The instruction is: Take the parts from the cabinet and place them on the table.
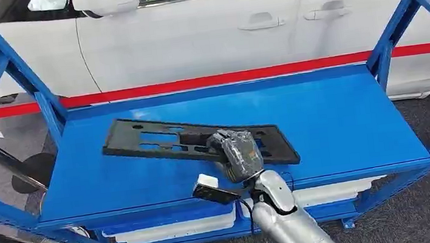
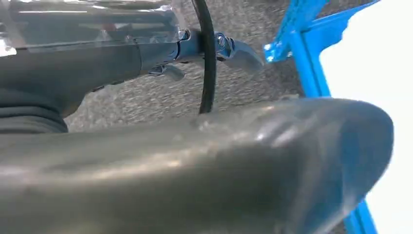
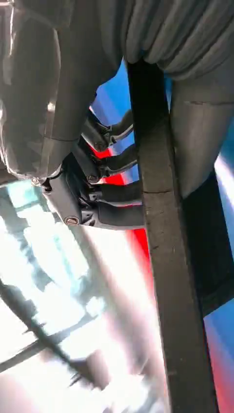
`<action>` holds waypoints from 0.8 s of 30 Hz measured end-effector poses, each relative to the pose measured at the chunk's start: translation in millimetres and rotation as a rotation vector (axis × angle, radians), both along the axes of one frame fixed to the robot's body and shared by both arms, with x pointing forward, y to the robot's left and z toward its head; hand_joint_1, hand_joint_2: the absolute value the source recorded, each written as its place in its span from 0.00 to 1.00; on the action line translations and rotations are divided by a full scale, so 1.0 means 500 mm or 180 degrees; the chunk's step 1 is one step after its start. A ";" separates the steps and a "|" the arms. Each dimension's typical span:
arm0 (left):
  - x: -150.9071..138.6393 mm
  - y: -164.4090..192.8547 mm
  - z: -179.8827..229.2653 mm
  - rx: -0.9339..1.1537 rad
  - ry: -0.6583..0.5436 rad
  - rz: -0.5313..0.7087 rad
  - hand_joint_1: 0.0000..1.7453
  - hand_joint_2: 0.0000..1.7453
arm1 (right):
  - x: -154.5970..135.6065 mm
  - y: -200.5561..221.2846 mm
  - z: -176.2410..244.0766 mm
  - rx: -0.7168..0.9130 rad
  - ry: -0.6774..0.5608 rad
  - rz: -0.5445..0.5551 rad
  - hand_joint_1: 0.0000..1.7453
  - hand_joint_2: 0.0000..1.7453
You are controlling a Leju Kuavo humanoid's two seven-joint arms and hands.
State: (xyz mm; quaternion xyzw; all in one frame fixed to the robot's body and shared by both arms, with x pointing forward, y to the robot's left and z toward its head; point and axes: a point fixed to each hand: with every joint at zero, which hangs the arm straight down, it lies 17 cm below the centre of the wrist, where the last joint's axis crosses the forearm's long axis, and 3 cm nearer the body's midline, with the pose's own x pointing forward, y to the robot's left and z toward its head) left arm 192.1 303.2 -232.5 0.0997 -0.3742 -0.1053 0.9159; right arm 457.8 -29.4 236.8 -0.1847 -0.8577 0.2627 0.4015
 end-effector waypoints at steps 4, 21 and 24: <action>-0.015 0.001 -0.002 -0.0017 -0.0013 0.0078 0.00 0.00 | -0.088 -0.027 0.107 0.1397 0.0043 0.0531 1.00 1.00; -0.055 -0.011 -0.014 -0.0122 0.0082 0.0432 0.00 0.00 | -0.213 -0.112 0.127 0.2336 0.0183 0.0945 1.00 1.00; -0.062 -0.013 -0.018 -0.0131 0.0131 0.0482 0.00 0.00 | -0.220 -0.109 0.091 0.2356 0.0333 0.0960 1.00 1.00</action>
